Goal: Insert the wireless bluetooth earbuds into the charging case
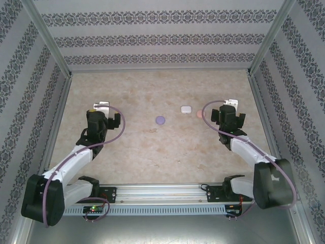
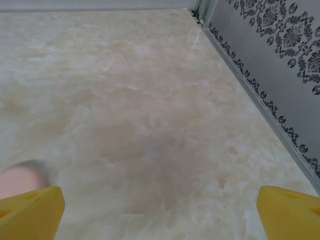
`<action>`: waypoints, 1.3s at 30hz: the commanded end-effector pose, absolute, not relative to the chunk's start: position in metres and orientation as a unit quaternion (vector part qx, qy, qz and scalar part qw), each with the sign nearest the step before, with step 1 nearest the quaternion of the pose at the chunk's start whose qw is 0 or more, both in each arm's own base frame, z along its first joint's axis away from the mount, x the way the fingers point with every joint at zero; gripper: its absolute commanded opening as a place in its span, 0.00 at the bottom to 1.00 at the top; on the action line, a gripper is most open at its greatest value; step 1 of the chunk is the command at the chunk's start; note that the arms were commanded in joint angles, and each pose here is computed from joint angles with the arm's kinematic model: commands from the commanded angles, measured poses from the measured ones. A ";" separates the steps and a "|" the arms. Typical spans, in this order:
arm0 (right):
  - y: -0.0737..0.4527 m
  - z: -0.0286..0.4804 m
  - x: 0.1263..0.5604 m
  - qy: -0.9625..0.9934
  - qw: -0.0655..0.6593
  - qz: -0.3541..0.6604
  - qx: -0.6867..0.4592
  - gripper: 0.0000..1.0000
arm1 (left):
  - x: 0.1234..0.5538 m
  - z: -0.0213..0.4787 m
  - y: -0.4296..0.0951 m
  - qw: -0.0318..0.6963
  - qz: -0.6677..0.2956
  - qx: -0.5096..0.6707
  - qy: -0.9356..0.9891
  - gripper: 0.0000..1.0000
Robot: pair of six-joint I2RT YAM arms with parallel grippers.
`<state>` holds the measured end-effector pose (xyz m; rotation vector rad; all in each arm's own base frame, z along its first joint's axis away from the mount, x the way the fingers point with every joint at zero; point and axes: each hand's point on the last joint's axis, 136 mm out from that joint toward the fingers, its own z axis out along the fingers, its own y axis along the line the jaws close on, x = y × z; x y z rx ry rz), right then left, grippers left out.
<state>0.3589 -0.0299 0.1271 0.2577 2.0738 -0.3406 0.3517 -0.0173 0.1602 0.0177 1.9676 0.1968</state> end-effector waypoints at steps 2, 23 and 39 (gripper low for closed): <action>-0.031 0.138 0.380 0.814 0.558 -0.130 0.095 0.98 | 0.365 0.166 0.002 0.601 0.107 -0.018 0.791 0.99; -0.003 0.105 0.396 0.811 0.585 -0.013 0.024 0.98 | 0.400 0.082 0.005 0.549 -0.004 -0.005 0.836 0.99; -0.001 0.106 0.397 0.810 0.586 -0.009 0.020 0.98 | 0.400 0.081 0.006 0.549 -0.003 -0.006 0.836 1.00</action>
